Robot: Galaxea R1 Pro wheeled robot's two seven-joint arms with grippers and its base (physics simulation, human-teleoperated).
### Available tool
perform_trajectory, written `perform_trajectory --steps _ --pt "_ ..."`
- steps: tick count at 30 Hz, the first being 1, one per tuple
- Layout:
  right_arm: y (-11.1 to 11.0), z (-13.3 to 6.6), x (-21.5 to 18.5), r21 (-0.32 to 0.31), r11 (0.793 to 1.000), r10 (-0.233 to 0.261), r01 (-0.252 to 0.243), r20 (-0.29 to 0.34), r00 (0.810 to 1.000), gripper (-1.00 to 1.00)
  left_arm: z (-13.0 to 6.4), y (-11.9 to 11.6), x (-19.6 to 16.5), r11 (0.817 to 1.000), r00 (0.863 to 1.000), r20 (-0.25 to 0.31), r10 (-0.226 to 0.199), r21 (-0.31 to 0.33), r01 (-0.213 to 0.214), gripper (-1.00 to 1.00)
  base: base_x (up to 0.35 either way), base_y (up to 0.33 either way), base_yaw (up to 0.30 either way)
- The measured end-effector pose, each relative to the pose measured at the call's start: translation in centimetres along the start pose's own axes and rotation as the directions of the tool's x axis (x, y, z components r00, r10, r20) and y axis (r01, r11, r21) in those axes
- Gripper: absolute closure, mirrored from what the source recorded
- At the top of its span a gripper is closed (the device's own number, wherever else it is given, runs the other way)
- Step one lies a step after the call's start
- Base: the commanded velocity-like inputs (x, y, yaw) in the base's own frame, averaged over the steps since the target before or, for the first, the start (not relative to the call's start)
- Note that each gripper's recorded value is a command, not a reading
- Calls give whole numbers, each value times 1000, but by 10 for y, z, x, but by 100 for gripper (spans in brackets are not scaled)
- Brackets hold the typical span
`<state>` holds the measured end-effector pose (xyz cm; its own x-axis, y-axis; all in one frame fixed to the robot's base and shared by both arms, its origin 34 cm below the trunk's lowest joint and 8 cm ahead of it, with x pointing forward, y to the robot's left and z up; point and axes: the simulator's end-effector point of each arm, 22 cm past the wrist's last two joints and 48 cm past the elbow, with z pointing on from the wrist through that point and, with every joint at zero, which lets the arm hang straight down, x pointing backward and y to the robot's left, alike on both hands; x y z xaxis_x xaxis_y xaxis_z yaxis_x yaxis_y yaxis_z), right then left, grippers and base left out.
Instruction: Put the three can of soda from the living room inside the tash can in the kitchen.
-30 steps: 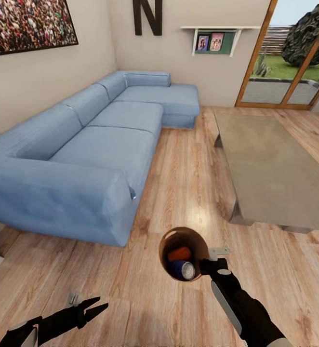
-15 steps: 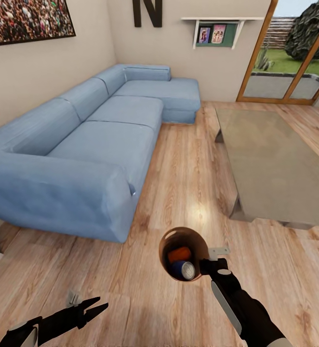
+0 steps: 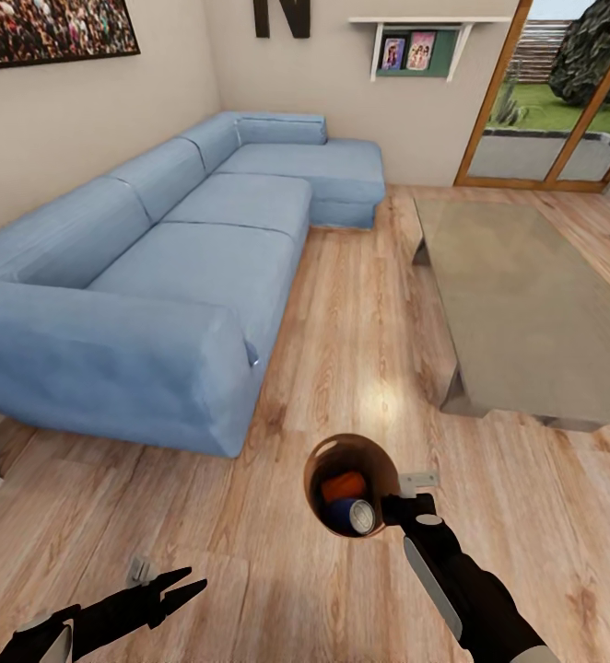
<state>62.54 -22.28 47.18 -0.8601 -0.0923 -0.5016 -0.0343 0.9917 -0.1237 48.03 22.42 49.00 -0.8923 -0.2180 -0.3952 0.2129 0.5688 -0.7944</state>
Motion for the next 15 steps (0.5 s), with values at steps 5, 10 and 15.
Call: perform_trajectory --steps 5,10,15 --pt "1 8 6 0 1000 0 0 0 1000 100 4 8 5 1000 1000 0 0 0 0 -100 0 0 0" --pt "3 16 12 -1 1000 -1 1 0 1000 100 8 15 10 1000 1000 0 0 0 0 -100 0 0 0" --pt "4 20 15 -1 1000 1 -1 2 1000 100 11 19 13 1000 1000 0 1 1 -1 -100 0 0 0"
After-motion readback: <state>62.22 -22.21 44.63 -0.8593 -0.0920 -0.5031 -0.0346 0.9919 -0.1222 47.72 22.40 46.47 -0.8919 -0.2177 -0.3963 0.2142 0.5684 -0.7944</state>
